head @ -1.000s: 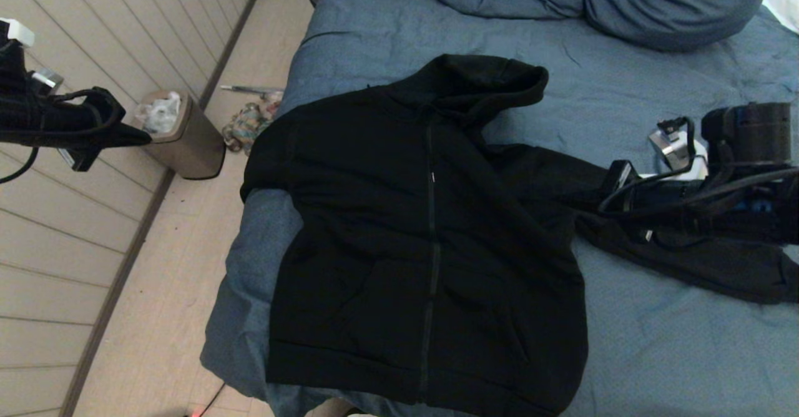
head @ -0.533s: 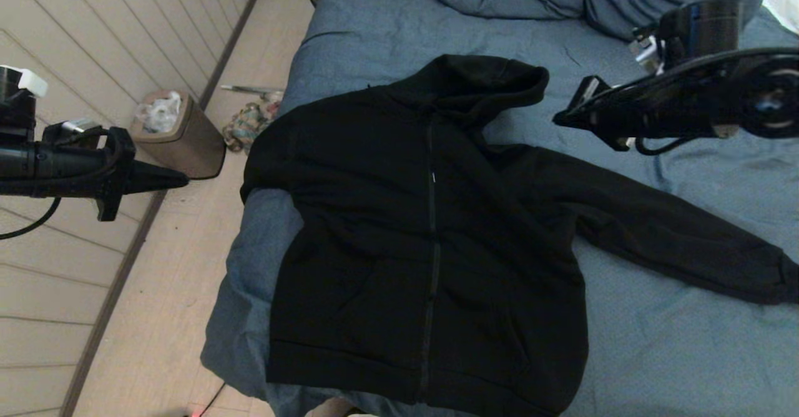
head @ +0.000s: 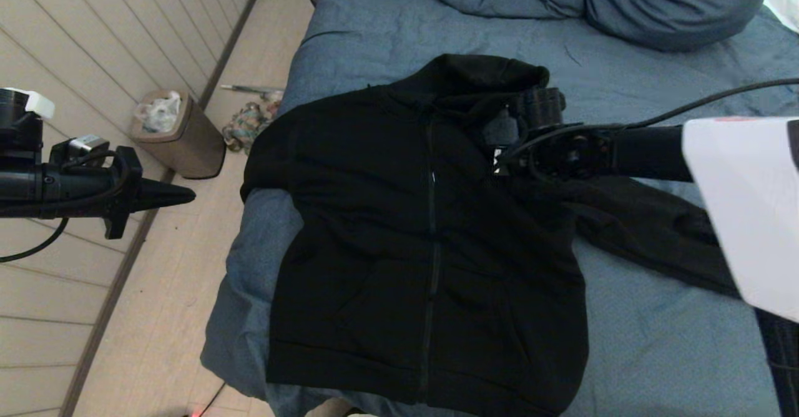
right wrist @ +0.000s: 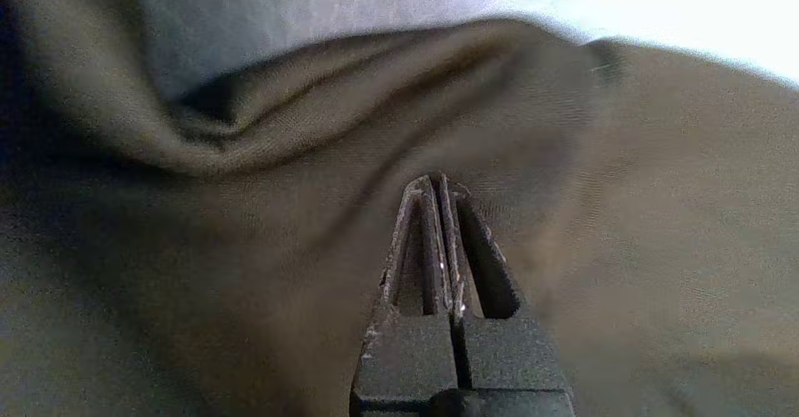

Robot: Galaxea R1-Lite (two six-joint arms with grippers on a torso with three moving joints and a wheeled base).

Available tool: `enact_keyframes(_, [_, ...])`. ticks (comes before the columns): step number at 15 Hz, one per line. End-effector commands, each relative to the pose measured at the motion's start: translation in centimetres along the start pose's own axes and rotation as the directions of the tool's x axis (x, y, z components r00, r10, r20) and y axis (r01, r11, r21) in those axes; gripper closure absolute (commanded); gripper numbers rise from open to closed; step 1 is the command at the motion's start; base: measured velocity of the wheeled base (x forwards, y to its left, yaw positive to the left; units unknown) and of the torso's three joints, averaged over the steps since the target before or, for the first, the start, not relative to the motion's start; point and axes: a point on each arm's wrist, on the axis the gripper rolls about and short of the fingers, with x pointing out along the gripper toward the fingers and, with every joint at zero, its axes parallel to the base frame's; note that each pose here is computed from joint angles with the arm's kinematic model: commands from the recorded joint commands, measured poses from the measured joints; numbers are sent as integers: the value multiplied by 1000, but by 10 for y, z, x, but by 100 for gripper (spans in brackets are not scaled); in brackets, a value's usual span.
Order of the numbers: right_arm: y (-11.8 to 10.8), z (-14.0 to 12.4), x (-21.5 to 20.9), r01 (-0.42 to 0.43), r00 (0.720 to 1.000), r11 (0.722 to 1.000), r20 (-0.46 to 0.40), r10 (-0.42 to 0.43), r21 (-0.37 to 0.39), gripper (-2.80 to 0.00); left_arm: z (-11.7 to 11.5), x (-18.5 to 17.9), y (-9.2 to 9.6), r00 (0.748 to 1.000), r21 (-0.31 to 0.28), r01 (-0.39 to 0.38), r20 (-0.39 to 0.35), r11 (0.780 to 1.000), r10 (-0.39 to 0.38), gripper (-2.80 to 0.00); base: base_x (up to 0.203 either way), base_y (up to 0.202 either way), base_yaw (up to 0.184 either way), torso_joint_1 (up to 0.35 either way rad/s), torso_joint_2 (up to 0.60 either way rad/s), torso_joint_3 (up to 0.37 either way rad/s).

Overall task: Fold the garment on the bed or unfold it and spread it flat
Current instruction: Fold the black sweatshirt

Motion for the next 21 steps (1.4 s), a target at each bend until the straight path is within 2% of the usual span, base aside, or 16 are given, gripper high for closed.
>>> enact_keyframes(1, [11, -20, 17, 16, 999, 1000, -31, -16, -20, 0, -1, 2, 2, 1000, -10, -1, -11, 1000, 1, 0, 0, 0, 0, 0, 0, 0])
enact_keyframes(4, [-5, 13, -13, 18, 999, 999, 40, -19, 28, 0, -2, 5, 5, 1000, -15, -4, -19, 1000, 4, 0, 0, 0, 0, 0, 0, 0])
enact_keyframes(5, [-22, 25, -22, 40, 998, 998, 50, -43, 54, 0, -2, 4, 4, 1000, -15, -1, -22, 1000, 0, 0, 0, 0, 0, 0, 0, 0])
enact_keyframes(6, [-47, 41, -38, 68, 995, 993, 62, -74, 94, 0, -3, 3, 3, 1000, -14, 9, -27, 1000, -10, 0, 0, 0, 0, 0, 0, 0])
enact_keyframes(7, [-83, 52, -49, 113, 991, 984, 49, -121, 141, 0, -3, 3, 2, 999, -13, 20, -34, 1000, -20, 0, 0, 0, 0, 0, 0, 0])
enact_keyframes(9, [-169, 59, -63, 185, 983, 955, -56, -176, 231, 0, -3, 2, 2, 999, -12, 21, -34, 1000, -22, 0, 0, 0, 0, 0, 0, 0])
enact_keyframes(11, [-258, 49, -83, 245, 960, 912, -216, -180, 330, 0, -5, 2, 3, 999, -16, 20, -38, 1000, -20, 0, 0, 0, 0, 0, 0, 0])
enact_keyframes(14, [-366, 15, -108, 363, 901, 827, -387, -194, 430, 0, -4, 7, 8, 999, -25, 12, -48, 1000, -13, 0, 0, 0, 0, 0, 0, 0])
enact_keyframes(15, [-391, 3, -113, 392, 884, 808, -422, -199, 439, 0, -3, 9, 10, 999, -30, 8, -52, 1000, -10, 0, 0, 0, 0, 0, 0, 0])
enact_keyframes(16, [-411, -9, -117, 411, 868, 802, -456, -197, 435, 0, -4, 9, 10, 999, -34, 7, -54, 999, -9, 0, 0, 0, 0, 0, 0, 0])
enact_keyframes(19, [-446, -41, -118, 448, 824, 796, -534, -190, 408, 0, -7, 13, 10, 997, -31, 10, -71, 999, -13, 0, 0, 0, 0, 0, 0, 0])
enact_keyframes(20, [-452, -49, -119, 459, 812, 791, -552, -188, 405, -280, -7, 13, 10, 997, -32, 10, -73, 999, -12, 0, 0, 0, 0, 0, 0, 0])
enact_keyframes(21, [-458, -59, -120, 459, 797, 802, -576, -182, 382, -280, -8, 15, 11, 997, -35, 8, -80, 999, -11, 0, 0, 0, 0, 0, 0, 0])
